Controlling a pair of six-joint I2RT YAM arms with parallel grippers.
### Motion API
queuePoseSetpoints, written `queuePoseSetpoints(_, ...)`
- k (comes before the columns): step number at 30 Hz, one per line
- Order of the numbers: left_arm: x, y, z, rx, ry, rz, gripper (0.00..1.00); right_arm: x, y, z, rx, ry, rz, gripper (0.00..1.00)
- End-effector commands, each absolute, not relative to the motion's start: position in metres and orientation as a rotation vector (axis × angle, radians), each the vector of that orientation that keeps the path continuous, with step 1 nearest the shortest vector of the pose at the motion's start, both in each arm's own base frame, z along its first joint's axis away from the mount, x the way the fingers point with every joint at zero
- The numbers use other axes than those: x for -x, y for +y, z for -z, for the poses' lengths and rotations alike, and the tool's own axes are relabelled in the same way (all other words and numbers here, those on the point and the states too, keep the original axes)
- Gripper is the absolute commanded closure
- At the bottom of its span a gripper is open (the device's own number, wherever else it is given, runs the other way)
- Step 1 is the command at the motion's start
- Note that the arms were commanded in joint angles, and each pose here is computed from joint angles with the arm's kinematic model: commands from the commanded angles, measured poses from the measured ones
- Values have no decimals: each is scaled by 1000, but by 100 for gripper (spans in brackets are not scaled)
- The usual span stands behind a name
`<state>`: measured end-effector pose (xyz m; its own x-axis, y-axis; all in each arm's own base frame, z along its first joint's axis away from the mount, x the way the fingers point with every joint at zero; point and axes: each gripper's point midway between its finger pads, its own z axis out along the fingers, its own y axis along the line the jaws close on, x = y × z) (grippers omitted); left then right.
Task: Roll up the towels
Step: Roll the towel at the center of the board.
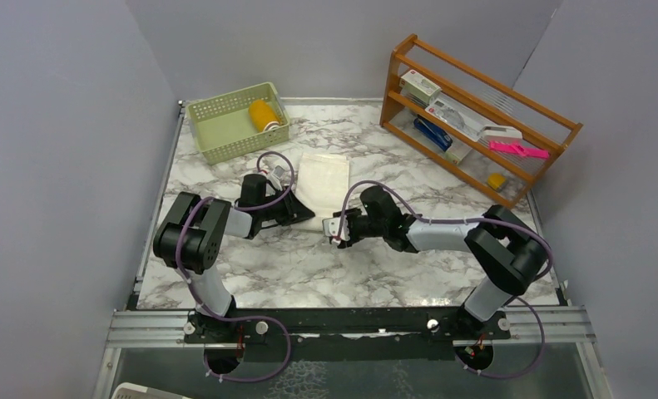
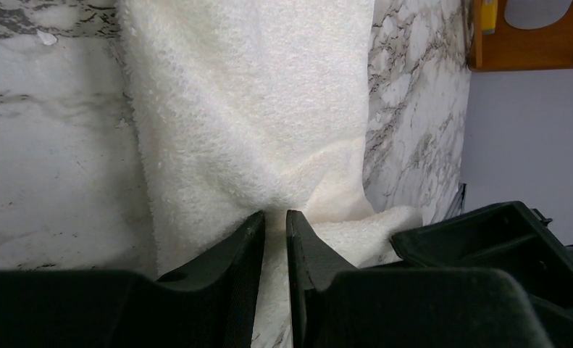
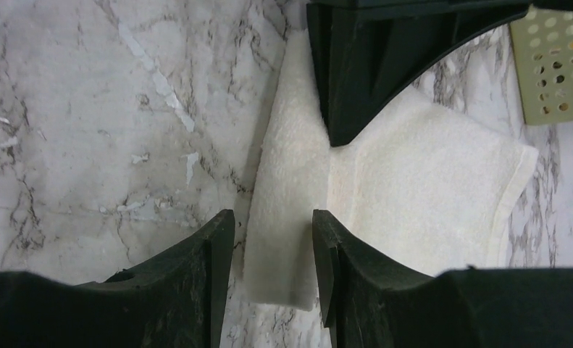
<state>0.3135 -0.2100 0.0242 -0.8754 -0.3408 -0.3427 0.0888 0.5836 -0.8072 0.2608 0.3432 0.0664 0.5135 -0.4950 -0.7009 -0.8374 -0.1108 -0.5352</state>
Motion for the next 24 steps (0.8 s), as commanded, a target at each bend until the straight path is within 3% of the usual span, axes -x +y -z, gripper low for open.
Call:
queuePoseSetpoints(1,-292,-195,22,274,2518,1099,78,-275,331,-43,1852,1158,-298,56)
queuePoseSetpoints(11,-289,-196,29,271,2538,1102,78,-285,320,-16,1875,1247,-221,57)
queuePoseSetpoints(15,-288,-196,30,270,2544,1105,78,-285,317,-3,1915,1319,-237,74)
queuePoseSetpoints(18,-290,-196,28,268,2536,1108,78,-283,318,0,1925,1392,-273,97)
queuePoseSetpoints(24,-304,-195,0,311,2463,1169,76,-268,327,-24,1783,1553,-454,99)
